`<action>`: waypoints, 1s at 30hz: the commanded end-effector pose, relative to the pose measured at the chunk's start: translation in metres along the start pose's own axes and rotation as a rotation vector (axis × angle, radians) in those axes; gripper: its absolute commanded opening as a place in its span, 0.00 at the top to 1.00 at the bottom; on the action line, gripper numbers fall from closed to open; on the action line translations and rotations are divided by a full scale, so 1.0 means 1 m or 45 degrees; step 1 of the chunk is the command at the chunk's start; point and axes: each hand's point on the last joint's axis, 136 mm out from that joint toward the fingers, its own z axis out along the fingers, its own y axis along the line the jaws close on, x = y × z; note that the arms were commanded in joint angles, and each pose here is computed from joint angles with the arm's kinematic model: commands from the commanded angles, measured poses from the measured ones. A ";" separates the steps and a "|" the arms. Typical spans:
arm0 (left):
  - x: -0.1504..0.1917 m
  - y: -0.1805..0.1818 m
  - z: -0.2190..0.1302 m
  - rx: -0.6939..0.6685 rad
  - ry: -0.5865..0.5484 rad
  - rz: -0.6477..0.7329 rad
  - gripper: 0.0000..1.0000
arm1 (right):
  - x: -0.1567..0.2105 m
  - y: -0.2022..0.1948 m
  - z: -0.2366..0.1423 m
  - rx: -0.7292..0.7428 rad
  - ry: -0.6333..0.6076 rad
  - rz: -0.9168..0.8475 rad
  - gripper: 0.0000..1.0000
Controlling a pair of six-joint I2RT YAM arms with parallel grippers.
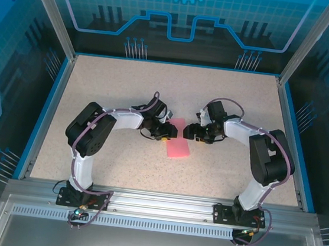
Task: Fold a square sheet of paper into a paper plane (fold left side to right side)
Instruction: Fold the triangle a second time at the center of the table.
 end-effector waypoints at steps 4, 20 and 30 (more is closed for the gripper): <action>0.008 0.001 -0.009 -0.017 -0.009 -0.017 0.58 | -0.001 0.011 -0.001 -0.094 0.061 0.028 0.28; 0.011 0.007 -0.006 -0.029 -0.005 -0.029 0.58 | 0.034 0.017 0.008 -0.198 0.294 0.210 0.42; 0.011 0.007 -0.004 -0.024 -0.003 -0.030 0.58 | 0.046 0.014 0.014 -0.172 0.341 0.229 0.43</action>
